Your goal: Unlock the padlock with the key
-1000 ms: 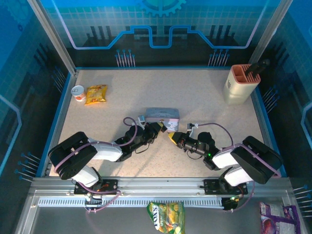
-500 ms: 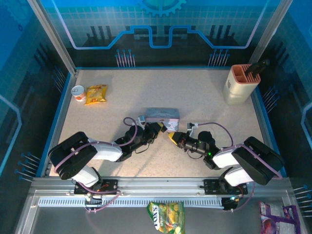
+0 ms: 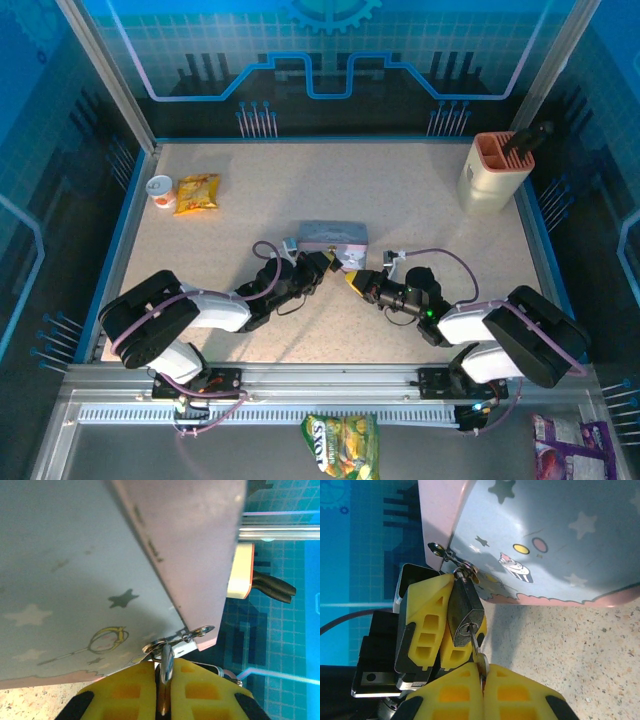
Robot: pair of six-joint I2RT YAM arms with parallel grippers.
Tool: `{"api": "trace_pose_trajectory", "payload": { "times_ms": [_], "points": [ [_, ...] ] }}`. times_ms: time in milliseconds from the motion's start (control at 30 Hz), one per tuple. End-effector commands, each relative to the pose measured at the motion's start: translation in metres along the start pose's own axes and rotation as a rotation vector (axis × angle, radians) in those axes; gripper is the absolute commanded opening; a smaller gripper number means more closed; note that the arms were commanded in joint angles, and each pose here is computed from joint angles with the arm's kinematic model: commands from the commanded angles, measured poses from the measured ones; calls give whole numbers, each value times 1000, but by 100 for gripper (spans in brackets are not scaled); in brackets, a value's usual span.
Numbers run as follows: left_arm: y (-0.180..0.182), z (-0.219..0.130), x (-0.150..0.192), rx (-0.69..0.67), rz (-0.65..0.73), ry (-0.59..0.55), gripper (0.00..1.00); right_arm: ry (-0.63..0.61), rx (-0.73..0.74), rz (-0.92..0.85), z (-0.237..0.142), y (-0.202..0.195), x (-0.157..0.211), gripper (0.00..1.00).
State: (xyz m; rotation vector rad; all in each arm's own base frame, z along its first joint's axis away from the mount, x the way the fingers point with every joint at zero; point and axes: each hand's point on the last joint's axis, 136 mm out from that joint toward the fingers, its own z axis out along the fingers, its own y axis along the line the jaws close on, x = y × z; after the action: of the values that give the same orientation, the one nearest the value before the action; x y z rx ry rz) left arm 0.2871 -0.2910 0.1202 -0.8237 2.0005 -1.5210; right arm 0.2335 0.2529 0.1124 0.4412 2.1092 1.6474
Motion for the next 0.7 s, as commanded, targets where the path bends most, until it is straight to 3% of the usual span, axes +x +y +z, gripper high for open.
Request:
{"api": "trace_pose_trajectory", "payload": {
  "times_ms": [0,667],
  "points": [
    [-26,-12,59,94,3,241,0,-33,-94,-73,9,37,-12,0],
    [-43,-15,68,143,-29,280,1,-4,-125,38,18,18,-10,0]
  ]
}}
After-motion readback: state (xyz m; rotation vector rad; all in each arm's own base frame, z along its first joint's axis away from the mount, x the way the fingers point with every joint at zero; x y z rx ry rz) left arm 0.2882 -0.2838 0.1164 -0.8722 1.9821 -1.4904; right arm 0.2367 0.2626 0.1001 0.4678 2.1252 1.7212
